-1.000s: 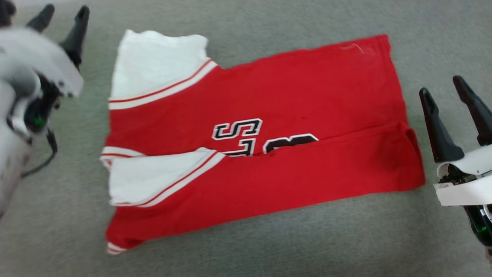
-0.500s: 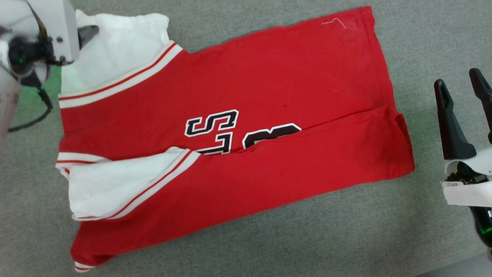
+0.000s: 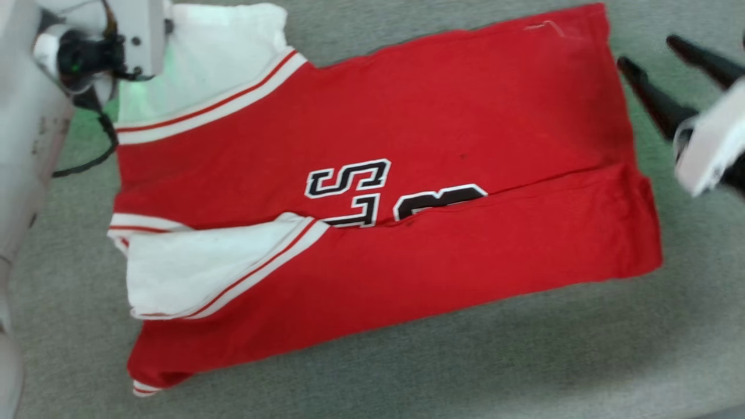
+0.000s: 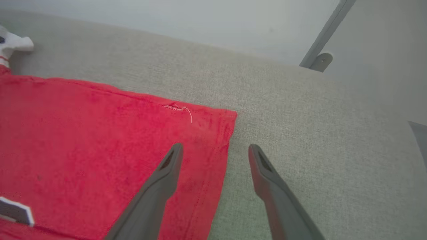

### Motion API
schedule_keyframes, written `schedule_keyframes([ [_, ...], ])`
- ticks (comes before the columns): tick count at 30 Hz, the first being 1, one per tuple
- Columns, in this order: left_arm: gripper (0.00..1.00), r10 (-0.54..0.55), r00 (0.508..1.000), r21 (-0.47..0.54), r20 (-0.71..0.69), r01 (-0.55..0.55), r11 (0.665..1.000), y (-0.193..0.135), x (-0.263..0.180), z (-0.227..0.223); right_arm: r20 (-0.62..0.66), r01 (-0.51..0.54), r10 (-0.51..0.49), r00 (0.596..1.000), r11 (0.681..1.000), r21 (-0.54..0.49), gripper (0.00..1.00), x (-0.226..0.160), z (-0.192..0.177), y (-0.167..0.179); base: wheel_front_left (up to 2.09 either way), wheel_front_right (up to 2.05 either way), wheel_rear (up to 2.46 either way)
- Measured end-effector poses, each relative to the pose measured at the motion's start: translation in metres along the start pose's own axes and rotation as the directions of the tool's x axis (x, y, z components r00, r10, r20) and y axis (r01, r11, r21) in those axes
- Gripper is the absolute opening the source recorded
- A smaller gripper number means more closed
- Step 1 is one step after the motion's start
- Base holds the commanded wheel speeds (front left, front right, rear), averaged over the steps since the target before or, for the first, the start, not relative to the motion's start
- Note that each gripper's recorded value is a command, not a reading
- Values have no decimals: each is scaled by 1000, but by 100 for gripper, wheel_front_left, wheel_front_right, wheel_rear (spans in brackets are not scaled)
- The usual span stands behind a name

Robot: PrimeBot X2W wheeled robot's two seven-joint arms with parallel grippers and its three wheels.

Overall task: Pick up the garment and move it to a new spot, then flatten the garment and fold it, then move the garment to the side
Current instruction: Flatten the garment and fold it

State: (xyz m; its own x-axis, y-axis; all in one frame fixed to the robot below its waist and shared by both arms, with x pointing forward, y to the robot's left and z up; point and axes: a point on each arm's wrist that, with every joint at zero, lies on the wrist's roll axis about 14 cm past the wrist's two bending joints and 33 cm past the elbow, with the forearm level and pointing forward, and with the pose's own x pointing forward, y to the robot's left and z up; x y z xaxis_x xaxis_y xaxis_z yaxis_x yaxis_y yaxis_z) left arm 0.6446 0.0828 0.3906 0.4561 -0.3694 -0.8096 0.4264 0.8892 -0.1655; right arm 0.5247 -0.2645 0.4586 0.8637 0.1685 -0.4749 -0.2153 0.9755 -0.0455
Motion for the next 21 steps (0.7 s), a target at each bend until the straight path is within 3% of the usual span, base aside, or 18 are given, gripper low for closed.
schedule_keyframes([
  [4, 0, -4, 1000, 17, 15, 4, 1000, 0, -1, 1, -137, 29, -29, 990, 1000, -4, 100, 29, 9, -14, 0, 0, 0],
  [8, 0, -10, 1000, 31, 22, 9, 999, 0, -2, 1, -345, 15, -4, 939, 1000, 27, 100, 49, -15, -7, 0, 0, 0],
  [13, 0, -14, 999, 29, 29, 13, 999, 2, -3, -2, -458, 22, -20, 889, 1000, -2, 100, 62, -28, -8, 0, 0, 0],
  [17, 0, -17, 999, 32, 37, 16, 999, 3, -5, -4, -473, 12, -12, 881, 1000, -2, 100, 71, -31, -4, 0, 0, 0],
  [18, 0, -21, 999, 31, 45, 20, 999, 2, -5, -3, -460, 10, -5, 888, 1000, 8, 45, 73, -29, -3, 0, 0, 0],
  [20, 0, -28, 998, 27, 55, 26, 999, 1, -6, -2, -436, 5, 0, 900, 1000, 11, 1, 77, -26, -1, 0, 0, 0],
  [21, 0, -32, 997, 24, 65, 31, 999, 0, -7, -1, -430, 4, 2, 903, 1000, 13, 0, 79, -27, 0, 0, 0, 0],
])
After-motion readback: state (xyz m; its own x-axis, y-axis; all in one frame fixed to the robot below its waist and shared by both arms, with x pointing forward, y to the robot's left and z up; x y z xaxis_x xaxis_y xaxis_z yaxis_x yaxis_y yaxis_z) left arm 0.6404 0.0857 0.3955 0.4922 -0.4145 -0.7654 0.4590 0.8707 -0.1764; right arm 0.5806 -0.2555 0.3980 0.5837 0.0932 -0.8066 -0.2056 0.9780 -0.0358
